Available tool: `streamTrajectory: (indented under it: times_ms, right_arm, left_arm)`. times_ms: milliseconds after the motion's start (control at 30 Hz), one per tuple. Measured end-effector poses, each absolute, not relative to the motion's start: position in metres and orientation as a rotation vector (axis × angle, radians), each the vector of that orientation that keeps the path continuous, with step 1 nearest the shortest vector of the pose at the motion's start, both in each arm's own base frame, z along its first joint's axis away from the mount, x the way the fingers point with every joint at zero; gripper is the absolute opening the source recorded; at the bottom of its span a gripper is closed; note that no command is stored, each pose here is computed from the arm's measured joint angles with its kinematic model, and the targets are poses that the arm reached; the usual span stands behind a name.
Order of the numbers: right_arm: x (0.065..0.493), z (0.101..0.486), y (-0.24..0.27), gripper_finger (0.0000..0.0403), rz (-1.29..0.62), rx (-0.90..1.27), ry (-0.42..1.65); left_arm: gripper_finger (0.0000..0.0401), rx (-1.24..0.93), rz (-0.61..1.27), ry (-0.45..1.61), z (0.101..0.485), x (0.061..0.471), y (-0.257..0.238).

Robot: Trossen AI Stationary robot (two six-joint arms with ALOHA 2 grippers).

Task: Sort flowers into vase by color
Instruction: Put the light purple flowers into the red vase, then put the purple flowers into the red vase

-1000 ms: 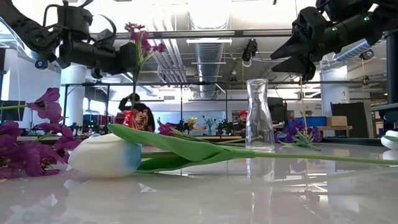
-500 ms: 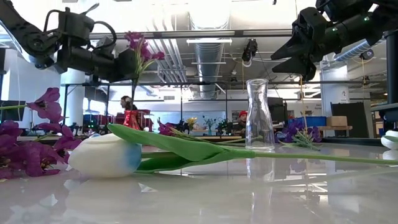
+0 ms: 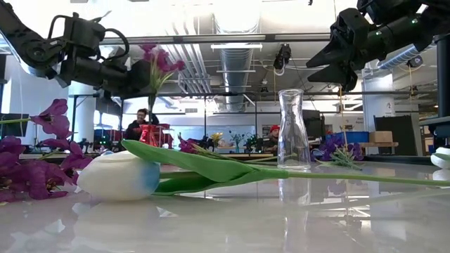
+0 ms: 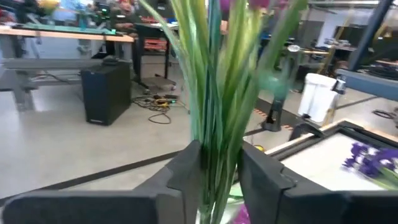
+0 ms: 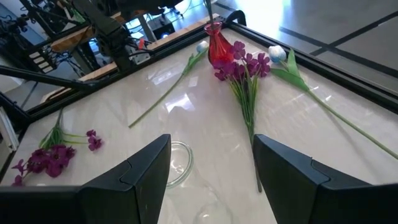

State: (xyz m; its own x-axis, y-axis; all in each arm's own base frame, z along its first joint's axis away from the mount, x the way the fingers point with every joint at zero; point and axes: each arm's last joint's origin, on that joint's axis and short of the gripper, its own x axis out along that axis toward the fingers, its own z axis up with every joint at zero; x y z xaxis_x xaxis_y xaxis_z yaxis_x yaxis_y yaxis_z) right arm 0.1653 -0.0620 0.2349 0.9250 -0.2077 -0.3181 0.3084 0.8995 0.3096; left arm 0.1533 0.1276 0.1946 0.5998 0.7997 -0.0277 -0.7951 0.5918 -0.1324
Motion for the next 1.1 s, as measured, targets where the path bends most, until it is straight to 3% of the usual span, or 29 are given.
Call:
streamTrajectory:
  times_ms: [533,867,1100]
  right_arm:
    - [0.165,0.235,-0.062,0.0219,-0.272,0.373,0.279]
    - [0.165,0.235,-0.062,0.0219,-0.291,0.495,0.266]
    - [0.172,0.226,-0.069,0.0219,-0.512,0.737,0.402]
  left_arm:
    - [0.0187,-0.170,0.936,0.141,0.178,0.152,0.126]
    - [0.0194,-0.231,0.930,0.309,0.179,0.140,0.115]
    - [0.0194,-0.372,0.692,0.351,0.200,0.137,0.102]
